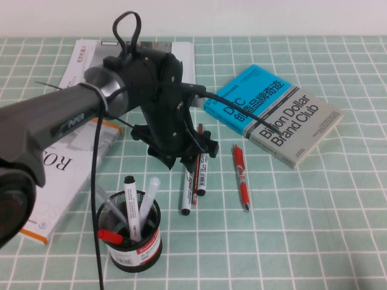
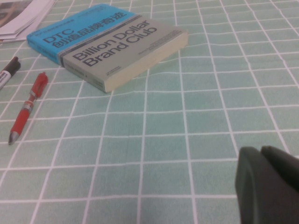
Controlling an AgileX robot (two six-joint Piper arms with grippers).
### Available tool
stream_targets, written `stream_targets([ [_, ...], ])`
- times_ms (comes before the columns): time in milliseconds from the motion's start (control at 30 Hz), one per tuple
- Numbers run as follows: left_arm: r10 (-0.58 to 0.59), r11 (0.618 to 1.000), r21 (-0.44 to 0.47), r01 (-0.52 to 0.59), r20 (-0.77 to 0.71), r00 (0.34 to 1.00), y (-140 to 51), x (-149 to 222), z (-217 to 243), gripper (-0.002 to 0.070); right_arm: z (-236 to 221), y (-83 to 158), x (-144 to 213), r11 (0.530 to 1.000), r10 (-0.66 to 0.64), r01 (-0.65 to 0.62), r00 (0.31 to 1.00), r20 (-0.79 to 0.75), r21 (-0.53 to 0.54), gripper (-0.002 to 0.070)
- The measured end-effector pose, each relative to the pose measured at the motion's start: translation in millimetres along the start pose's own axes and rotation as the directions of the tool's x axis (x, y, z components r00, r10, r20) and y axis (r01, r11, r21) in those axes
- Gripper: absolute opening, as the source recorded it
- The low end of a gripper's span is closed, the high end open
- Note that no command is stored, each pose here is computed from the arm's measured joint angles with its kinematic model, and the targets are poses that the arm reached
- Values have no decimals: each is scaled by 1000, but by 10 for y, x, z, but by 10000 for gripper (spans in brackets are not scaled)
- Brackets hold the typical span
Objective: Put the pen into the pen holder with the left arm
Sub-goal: Pick up the pen on the table
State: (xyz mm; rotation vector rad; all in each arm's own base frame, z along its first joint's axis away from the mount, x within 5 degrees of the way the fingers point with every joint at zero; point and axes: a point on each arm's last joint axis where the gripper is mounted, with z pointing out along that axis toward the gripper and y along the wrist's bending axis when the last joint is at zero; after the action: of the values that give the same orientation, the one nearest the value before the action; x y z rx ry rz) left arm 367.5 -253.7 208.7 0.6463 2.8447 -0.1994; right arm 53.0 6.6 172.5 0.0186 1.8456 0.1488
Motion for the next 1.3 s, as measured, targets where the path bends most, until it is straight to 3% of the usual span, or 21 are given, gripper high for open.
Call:
stream_targets([
  [400, 12, 1000, -6, -12, -16, 1000, -78, 4, 189, 301, 0, 0, 0, 1000, 0, 0, 1000, 0, 0, -20],
  [1300, 39, 997, -62, -42, -42, 998, -23, 18, 274, 300, 0, 0, 0, 1000, 0, 0, 1000, 0, 0, -20],
])
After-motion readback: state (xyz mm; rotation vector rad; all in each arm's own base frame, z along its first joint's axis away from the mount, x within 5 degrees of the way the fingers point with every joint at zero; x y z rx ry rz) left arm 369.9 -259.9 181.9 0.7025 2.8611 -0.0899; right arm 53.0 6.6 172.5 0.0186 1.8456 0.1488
